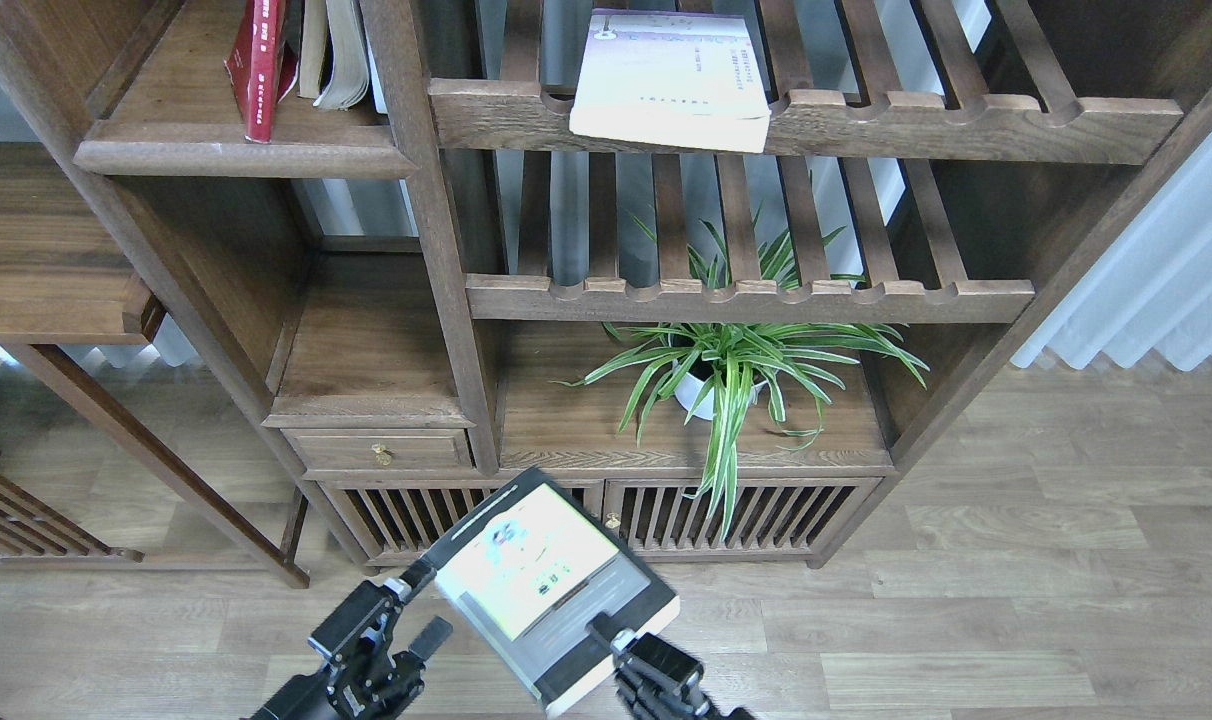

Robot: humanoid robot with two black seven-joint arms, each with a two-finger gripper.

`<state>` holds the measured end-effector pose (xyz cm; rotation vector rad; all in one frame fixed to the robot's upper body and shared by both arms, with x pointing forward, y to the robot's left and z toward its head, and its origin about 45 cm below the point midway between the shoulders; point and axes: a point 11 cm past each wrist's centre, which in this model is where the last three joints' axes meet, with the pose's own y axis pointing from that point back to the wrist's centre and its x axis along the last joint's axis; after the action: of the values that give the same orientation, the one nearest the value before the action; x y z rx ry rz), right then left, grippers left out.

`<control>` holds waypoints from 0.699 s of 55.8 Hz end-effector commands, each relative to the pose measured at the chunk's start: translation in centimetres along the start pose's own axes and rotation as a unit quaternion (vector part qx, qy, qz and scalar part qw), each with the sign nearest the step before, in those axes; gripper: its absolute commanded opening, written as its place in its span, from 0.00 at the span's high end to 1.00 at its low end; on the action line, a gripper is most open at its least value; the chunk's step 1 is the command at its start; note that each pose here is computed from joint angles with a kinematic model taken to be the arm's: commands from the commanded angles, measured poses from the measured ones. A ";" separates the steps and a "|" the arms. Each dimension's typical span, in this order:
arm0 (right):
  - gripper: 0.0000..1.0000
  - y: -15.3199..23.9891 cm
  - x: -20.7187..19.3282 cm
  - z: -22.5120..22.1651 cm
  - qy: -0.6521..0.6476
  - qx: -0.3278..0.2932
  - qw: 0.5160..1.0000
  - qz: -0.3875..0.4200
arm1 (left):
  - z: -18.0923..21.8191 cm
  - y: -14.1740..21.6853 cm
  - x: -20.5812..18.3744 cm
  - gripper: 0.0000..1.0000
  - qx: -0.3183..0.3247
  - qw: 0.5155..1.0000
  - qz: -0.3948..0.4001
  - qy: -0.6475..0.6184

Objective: Organize books on shelf
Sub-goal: 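Pass the green-covered book from the right gripper to the left gripper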

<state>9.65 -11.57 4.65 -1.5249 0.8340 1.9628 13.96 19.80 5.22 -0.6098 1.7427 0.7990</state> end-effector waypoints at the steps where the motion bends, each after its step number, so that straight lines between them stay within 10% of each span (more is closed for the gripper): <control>1: 0.96 0.1 0.4 1.8 -0.006 -0.015 1.000 0.005 | -1.0 0.1 0.6 0.08 0.015 1.000 0.009 0.004; 9: 0.96 0.6 0.9 2.9 -0.008 -0.029 0.999 0.014 | -1.6 0.4 2.1 0.29 0.032 0.999 0.034 0.005; 21: 0.95 1.3 1.5 3.3 -0.005 -0.035 0.999 0.026 | -2.2 1.0 3.3 0.94 0.032 0.998 0.051 0.017; 35: 0.95 1.5 1.5 3.2 -0.004 -0.034 0.999 0.028 | -2.1 1.1 3.6 0.97 0.033 0.998 0.058 0.016; 38: 0.72 1.5 1.8 3.2 -0.002 -0.035 0.999 0.032 | -1.9 1.2 3.5 0.98 0.032 0.998 0.057 0.015; 39: 0.51 1.4 1.8 3.1 0.001 -0.036 0.999 0.032 | -1.7 1.2 3.4 0.99 0.030 0.998 0.056 0.014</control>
<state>6.09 -10.16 3.94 -1.5486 0.8230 2.0574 10.76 18.78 2.47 -0.4833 1.8409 0.8084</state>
